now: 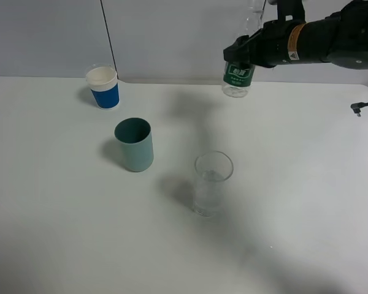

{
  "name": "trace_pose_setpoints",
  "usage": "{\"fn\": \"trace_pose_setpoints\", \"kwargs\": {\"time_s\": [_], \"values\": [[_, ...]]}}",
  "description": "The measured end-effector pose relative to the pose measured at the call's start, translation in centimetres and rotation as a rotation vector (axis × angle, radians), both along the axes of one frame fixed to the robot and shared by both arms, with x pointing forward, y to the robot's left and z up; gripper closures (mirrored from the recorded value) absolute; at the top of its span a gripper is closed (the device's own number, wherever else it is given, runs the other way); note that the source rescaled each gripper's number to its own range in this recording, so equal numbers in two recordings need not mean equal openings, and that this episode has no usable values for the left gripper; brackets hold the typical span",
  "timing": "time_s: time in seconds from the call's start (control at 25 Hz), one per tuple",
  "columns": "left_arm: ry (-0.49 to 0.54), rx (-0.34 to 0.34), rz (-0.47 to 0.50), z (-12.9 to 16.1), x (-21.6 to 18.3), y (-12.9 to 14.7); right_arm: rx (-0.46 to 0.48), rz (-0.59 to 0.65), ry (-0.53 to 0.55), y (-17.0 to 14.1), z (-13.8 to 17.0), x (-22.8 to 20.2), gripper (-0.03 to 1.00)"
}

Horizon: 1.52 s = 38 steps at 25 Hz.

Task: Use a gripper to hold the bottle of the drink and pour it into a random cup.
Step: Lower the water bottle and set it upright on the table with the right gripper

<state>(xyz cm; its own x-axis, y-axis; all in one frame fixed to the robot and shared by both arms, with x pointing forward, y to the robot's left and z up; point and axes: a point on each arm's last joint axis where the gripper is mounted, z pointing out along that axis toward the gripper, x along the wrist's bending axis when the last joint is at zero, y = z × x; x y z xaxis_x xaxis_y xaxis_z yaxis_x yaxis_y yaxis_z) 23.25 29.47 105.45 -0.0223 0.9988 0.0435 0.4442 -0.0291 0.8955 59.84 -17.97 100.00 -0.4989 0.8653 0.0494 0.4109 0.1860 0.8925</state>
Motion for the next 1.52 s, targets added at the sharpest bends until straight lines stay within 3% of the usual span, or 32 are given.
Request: {"fn": "trace_pose_setpoints", "kwargs": {"time_s": [0.16,0.52,0.92,1.28,1.52], "values": [[0.000,0.000,0.000,0.0,0.0,0.0,-0.032,-0.044,0.055,-0.8,-1.4,0.4,0.94],[0.000,0.000,0.000,0.0,0.0,0.0,-0.160,0.005,0.140,-0.8,-5.7,1.0,0.94],[0.000,0.000,0.000,0.0,0.0,0.0,-0.334,0.069,0.140,-1.3,-7.3,1.0,0.94],[0.000,0.000,0.000,0.0,0.0,0.0,-0.303,0.035,0.163,-1.4,-7.3,1.0,0.94],[0.000,0.000,0.000,0.0,0.0,0.0,-0.275,0.006,0.118,-1.3,-6.9,1.4,0.94]]}}
